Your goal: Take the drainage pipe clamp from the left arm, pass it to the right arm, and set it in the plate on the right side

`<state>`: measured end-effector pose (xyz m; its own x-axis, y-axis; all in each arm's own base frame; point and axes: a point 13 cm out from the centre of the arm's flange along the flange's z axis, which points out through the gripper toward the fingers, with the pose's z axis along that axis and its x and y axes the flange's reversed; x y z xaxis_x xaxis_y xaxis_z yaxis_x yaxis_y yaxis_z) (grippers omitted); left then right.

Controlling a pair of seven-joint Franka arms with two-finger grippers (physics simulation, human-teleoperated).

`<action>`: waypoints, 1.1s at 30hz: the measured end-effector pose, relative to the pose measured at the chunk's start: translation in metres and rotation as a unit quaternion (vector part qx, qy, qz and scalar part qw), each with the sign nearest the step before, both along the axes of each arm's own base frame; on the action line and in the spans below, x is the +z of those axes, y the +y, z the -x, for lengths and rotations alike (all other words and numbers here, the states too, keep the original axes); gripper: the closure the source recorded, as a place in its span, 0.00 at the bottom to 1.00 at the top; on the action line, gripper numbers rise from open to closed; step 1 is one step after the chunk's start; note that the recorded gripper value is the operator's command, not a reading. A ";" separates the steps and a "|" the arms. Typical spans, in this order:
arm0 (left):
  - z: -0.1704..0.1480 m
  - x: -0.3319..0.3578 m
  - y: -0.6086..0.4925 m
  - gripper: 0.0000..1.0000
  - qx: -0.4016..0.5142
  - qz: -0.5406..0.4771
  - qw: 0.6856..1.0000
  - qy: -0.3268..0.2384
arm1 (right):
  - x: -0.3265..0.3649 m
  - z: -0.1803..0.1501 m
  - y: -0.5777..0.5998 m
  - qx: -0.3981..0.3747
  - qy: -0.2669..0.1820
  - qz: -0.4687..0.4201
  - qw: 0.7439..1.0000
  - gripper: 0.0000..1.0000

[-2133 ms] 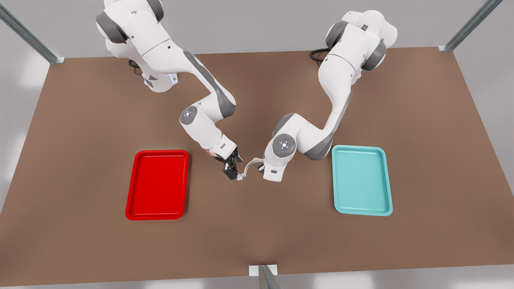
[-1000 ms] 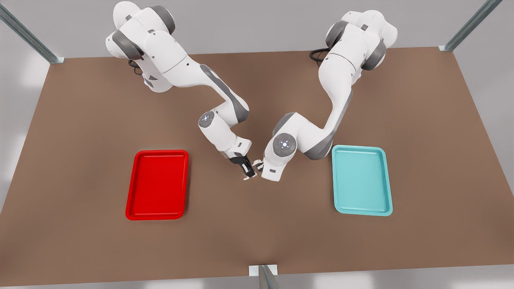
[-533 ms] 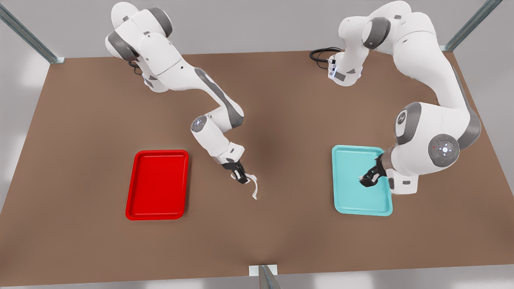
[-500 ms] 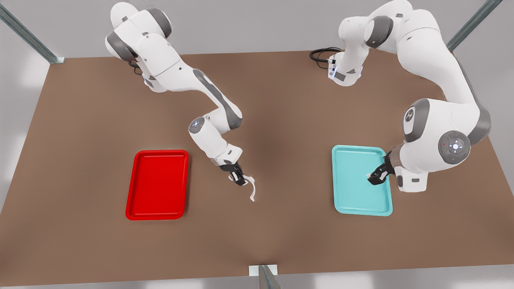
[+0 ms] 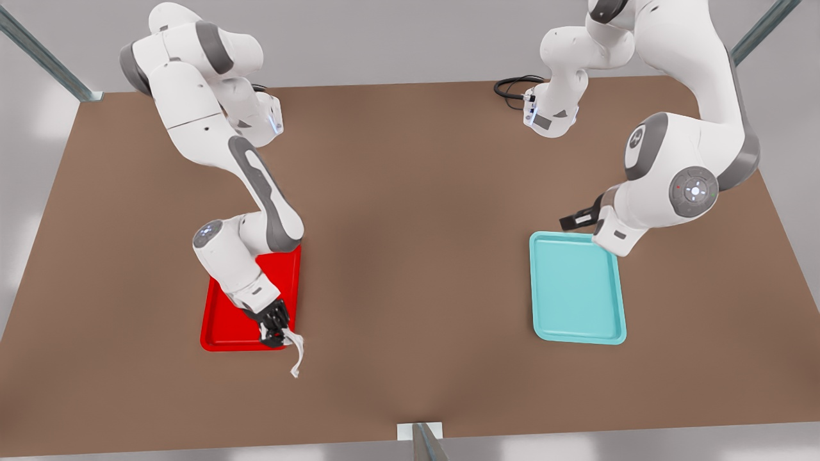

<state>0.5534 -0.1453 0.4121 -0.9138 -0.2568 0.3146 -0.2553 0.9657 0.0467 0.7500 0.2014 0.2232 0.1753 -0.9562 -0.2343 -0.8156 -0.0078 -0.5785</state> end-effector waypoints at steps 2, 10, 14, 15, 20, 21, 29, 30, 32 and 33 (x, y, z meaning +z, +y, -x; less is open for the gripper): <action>-0.001 0.003 0.001 0.00 -0.011 0.017 1.000 0.001 | 0.000 0.014 -0.040 -0.013 0.009 0.012 1.000 0.79; 0.001 0.001 -0.008 0.00 -0.066 0.044 0.997 0.003 | -0.056 0.102 -0.095 -0.007 0.069 0.055 0.996 0.79; 0.000 0.001 -0.010 0.00 -0.085 0.051 0.995 -0.001 | -0.077 0.121 -0.105 -0.007 0.069 0.072 0.995 0.79; -0.001 0.001 -0.009 0.00 -0.089 0.053 0.995 -0.002 | -0.079 0.121 -0.106 -0.007 0.065 0.075 0.995 0.79; -0.002 0.002 -0.010 0.00 -0.106 0.059 0.993 -0.005 | -0.077 0.119 -0.106 -0.030 0.050 0.067 0.996 0.00; -0.002 0.002 -0.010 0.00 -0.109 0.060 0.992 -0.006 | -0.076 0.118 -0.107 -0.035 0.047 0.066 0.996 0.00; -0.004 0.001 -0.009 0.00 -0.127 0.067 0.990 -0.009 | -0.073 0.114 -0.113 -0.045 0.037 0.066 0.996 0.00; -0.005 0.000 -0.009 0.00 -0.129 0.067 0.989 -0.009 | -0.071 0.115 -0.114 -0.045 0.036 0.067 0.996 0.00; -0.006 0.000 -0.008 0.00 -0.131 0.068 0.989 -0.010 | -0.063 0.117 -0.114 -0.042 0.032 0.067 0.996 0.00; -0.007 0.000 -0.007 0.00 -0.132 0.068 0.989 -0.011 | -0.049 0.117 -0.115 -0.041 0.025 0.066 0.997 0.00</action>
<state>0.5599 -0.1525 0.4120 -0.9504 0.0357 0.3089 0.0079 0.9959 -0.0906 0.6327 0.0860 0.1741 0.0862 -0.9900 -0.1116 -0.8441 -0.0131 -0.5360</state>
